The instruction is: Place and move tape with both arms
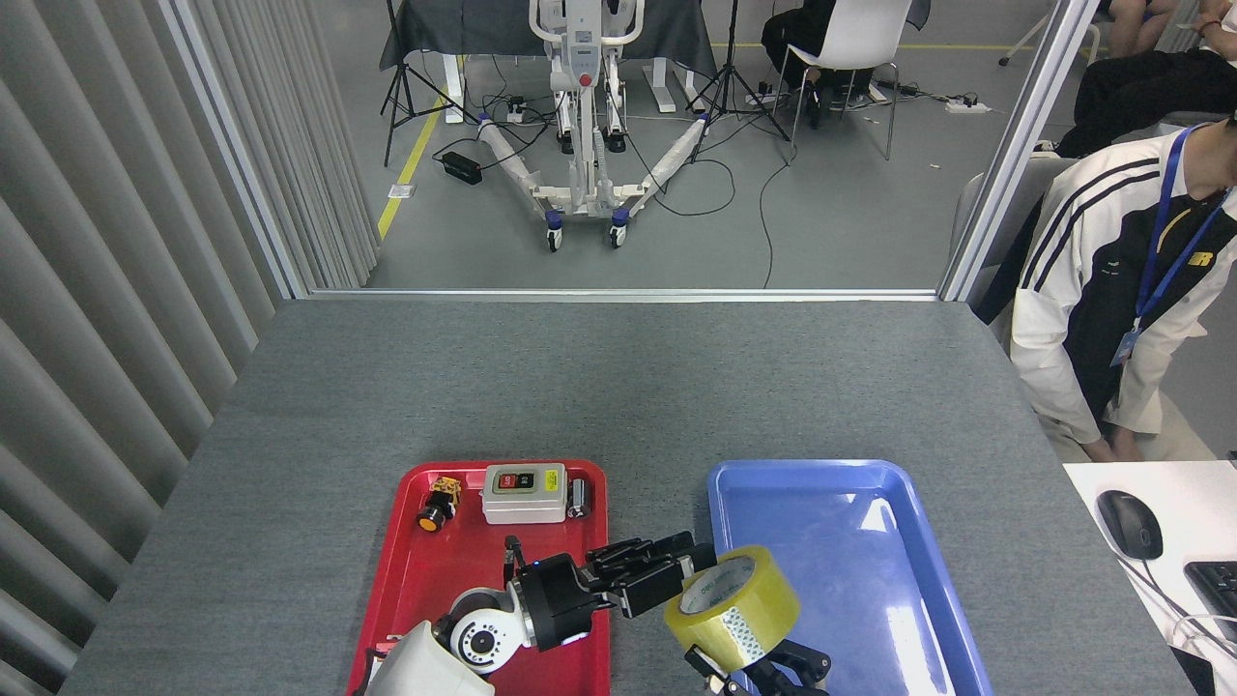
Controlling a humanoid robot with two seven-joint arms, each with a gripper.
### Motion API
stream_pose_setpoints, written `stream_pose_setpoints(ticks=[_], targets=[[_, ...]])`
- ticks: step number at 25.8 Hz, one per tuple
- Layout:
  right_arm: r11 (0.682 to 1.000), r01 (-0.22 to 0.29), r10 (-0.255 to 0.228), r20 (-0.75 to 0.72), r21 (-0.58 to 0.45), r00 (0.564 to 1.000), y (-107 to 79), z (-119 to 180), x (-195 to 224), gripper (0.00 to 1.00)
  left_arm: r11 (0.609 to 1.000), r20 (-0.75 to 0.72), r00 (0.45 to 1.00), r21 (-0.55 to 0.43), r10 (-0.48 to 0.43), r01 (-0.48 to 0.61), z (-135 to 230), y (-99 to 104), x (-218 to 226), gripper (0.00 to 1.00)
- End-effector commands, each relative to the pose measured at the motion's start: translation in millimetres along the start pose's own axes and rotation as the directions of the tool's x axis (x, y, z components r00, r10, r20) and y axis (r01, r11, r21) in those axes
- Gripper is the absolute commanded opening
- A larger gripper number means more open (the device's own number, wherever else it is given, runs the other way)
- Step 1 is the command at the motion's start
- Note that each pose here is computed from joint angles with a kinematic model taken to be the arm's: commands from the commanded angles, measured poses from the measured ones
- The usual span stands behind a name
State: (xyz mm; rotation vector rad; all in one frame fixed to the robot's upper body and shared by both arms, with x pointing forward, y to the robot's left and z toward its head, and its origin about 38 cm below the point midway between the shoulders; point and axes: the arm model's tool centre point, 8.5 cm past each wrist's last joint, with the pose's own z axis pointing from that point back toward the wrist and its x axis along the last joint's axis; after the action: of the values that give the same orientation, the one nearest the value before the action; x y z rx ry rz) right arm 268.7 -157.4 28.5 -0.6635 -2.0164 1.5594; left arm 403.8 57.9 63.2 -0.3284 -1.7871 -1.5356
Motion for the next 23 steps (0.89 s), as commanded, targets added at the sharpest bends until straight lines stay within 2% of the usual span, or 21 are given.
stream_pose_setpoints(ticks=[1, 5, 7, 8, 10, 13, 15, 16, 17, 18, 20, 21, 23], targets=[[0.998, -0.063, 0.062, -0.121, 0.001, 0.991, -1.0, -3, -10, 0.04, 0.998, -0.022, 1.000, 0.062, -0.009, 0.011, 13, 14, -6, 1.00], [0.992, -0.128, 0.127, -0.210, 0.012, 0.969, -7.5, 0, -26, 0.05, 0.994, -0.087, 0.996, 0.104, -0.025, 0.034, 46, 31, -23, 1.00], [0.987, -0.151, 0.158, -0.264, 0.047, 0.951, -8.7, 3, -36, 0.13, 0.989, -0.121, 0.990, 0.122, -0.073, 0.088, 67, 44, -27, 1.00], [0.983, -0.165, 0.181, -0.306, 0.078, 0.935, -10.8, 7, -45, 0.21, 0.981, -0.130, 0.987, 0.157, -0.094, 0.114, 76, 46, -24, 0.99], [0.974, -0.180, 0.220, -0.400, 0.134, 0.890, -18.1, 18, -66, 0.24, 0.953, -0.163, 0.977, 0.248, -0.139, 0.176, 96, 42, -18, 0.99], [0.959, -0.112, 0.230, -0.480, 0.261, 0.847, -14.5, 26, -81, 0.18, 0.867, -0.323, 0.909, 0.333, -0.265, 0.371, 124, 48, -9, 0.99], [0.937, -0.039, 0.221, -0.503, 0.347, 0.836, -12.8, 26, -87, 0.10, 0.802, -0.514, 0.806, 0.327, -0.294, 0.500, 140, 47, -6, 0.99], [0.910, 0.010, 0.221, -0.507, 0.413, 0.833, -10.5, 25, -89, 0.08, 0.765, -0.607, 0.732, 0.299, -0.309, 0.570, 145, 48, -3, 0.99], [0.867, 0.064, 0.223, -0.501, 0.494, 0.836, -7.1, 25, -90, 0.06, 0.737, -0.689, 0.656, 0.264, -0.308, 0.622, 149, 47, -3, 0.99], [0.811, 0.119, 0.227, -0.495, 0.573, 0.839, -5.2, 25, -91, 0.04, 0.721, -0.756, 0.584, 0.225, -0.295, 0.655, 151, 45, -5, 0.99], [0.698, 0.211, 0.228, -0.491, 0.685, 0.841, -4.4, 23, -93, 0.03, 0.711, -0.843, 0.476, 0.173, -0.250, 0.681, 158, 42, -12, 0.99], [0.645, 0.253, 0.215, -0.489, 0.721, 0.846, -5.8, 21, -92, 0.03, 0.713, -0.867, 0.444, 0.162, -0.227, 0.682, 163, 41, -15, 0.99], [0.572, 0.327, 0.163, -0.495, 0.752, 0.853, -9.7, 16, -92, 0.03, 0.717, -0.871, 0.438, 0.160, -0.221, 0.679, 163, 39, -16, 0.99]])
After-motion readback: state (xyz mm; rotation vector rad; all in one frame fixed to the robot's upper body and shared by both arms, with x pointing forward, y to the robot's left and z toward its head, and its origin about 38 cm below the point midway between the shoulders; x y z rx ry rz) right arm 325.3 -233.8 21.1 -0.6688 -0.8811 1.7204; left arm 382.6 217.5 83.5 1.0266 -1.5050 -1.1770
